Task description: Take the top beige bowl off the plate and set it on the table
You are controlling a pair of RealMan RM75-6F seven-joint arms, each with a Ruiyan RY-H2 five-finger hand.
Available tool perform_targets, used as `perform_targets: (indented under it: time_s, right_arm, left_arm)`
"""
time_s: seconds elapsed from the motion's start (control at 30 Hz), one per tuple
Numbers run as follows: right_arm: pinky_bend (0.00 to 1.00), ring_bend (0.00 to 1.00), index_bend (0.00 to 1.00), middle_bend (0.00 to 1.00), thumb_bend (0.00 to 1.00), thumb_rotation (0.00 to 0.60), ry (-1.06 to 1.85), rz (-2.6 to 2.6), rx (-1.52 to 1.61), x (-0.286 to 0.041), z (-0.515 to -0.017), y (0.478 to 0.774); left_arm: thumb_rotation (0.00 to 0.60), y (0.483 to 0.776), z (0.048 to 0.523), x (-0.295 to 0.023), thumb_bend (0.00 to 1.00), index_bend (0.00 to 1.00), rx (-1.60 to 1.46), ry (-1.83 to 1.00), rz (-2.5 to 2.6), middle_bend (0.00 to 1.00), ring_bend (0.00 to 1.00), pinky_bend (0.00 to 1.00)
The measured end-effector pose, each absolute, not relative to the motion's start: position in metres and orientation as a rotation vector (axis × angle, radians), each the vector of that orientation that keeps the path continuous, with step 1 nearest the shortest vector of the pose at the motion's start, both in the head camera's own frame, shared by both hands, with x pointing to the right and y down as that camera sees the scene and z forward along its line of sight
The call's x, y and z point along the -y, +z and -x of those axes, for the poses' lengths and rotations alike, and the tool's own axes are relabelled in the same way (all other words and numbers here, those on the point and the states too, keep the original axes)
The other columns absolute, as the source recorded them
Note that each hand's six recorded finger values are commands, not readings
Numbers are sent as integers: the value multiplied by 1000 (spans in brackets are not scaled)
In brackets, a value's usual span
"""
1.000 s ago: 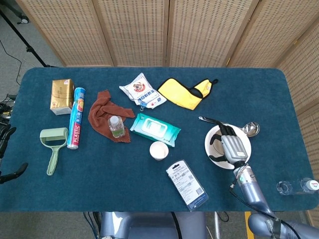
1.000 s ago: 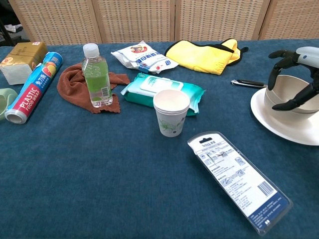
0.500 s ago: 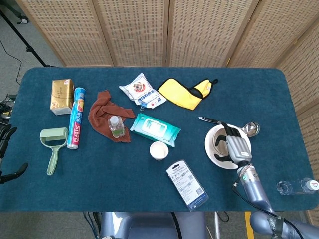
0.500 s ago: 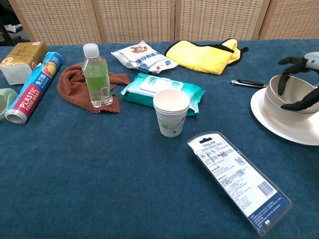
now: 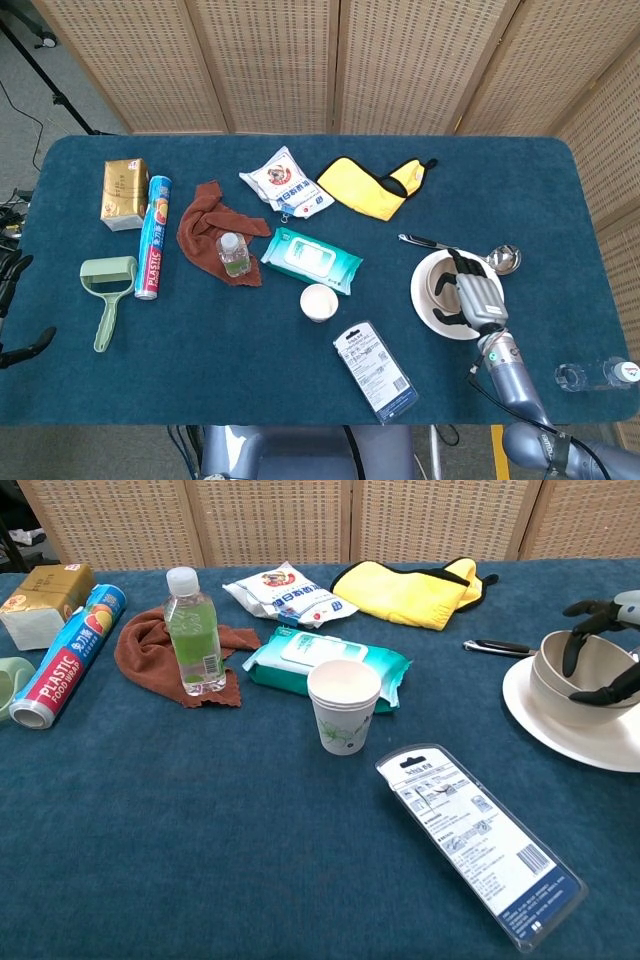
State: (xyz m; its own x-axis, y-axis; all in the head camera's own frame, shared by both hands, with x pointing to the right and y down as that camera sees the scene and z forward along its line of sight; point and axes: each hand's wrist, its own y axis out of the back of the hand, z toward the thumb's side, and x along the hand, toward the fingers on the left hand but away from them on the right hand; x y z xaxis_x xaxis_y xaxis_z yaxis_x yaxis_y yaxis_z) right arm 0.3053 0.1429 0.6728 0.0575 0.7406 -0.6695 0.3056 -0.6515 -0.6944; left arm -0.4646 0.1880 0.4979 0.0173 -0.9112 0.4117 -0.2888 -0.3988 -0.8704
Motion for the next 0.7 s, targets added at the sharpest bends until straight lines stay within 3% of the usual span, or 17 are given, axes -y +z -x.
perform_targets:
  time_s: [0.47,0.7]
  right_arm:
    - [0,0,494,0,311,600,1662,1955,1056,-142,-318,676]
    - [0,0,531,0,364,600,1667,1973,1050,-145,-317,679]
  left_arm:
    - [600,498,464,-188,269,0,-1230,-1401,1727,0,0,0]
    - [600,498,465,-188,269,0,-1231,-1398,1726,0,0,0]
